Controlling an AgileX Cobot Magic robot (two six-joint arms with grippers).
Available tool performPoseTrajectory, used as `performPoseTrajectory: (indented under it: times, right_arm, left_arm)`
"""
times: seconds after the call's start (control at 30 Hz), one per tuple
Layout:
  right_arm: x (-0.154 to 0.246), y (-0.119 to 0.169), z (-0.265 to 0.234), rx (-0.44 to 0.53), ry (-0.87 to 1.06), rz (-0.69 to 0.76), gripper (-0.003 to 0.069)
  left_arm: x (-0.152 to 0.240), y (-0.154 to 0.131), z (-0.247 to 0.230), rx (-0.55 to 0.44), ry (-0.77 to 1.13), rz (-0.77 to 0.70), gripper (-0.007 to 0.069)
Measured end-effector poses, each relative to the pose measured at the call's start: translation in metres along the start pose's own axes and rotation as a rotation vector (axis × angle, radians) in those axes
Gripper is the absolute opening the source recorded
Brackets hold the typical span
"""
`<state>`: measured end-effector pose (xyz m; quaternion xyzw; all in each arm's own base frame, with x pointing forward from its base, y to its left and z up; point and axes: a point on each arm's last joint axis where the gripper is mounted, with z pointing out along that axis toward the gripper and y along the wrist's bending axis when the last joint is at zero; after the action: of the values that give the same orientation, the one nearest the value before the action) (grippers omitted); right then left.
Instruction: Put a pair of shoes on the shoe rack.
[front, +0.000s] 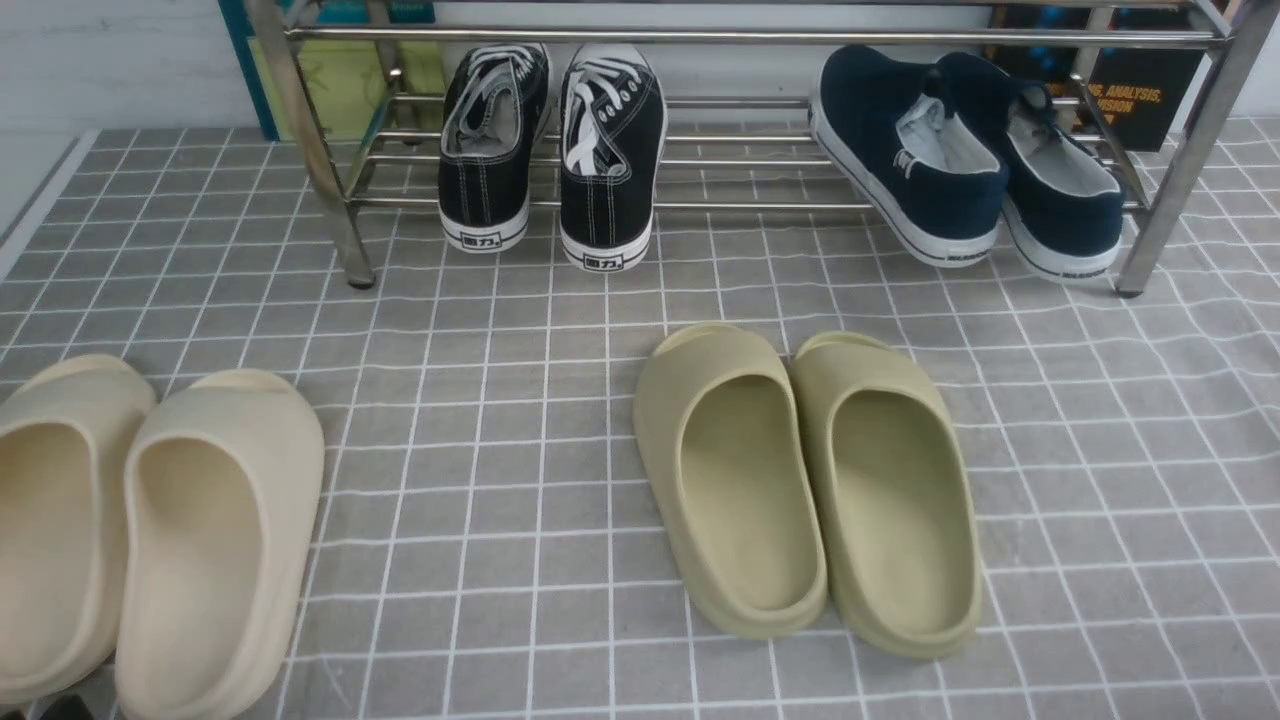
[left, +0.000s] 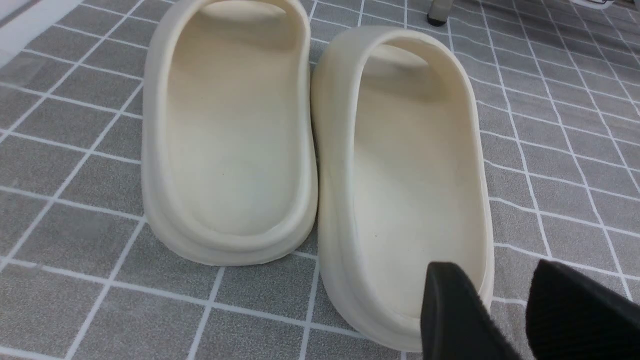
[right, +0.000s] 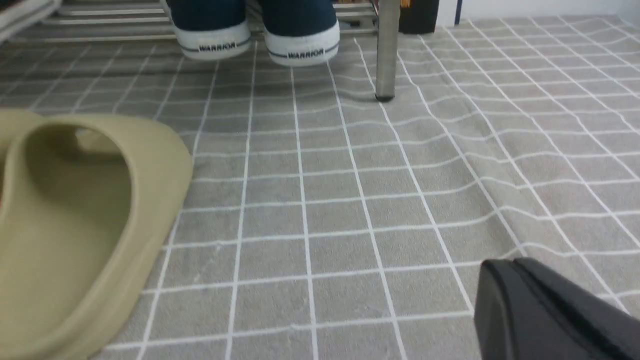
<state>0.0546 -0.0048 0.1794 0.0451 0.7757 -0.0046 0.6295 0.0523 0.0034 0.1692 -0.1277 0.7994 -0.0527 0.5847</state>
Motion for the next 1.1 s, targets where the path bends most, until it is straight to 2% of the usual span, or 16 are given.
performPoseTrajectory:
  times: [0.4,1.1]
  right_arm:
    - [0.0060,0.0014,-0.0011,-0.017,0.088,-0.074,-0.0003]
    - [0.0062,0.0015,-0.0013,-0.019,0.092,-0.076,0.0001]
  left_arm:
    - [0.0000,0.0000,0.0000,0.000,0.000,0.000,0.0238]
    - [0.0000,0.0000,0.0000,0.000,0.000,0.000,0.0238]
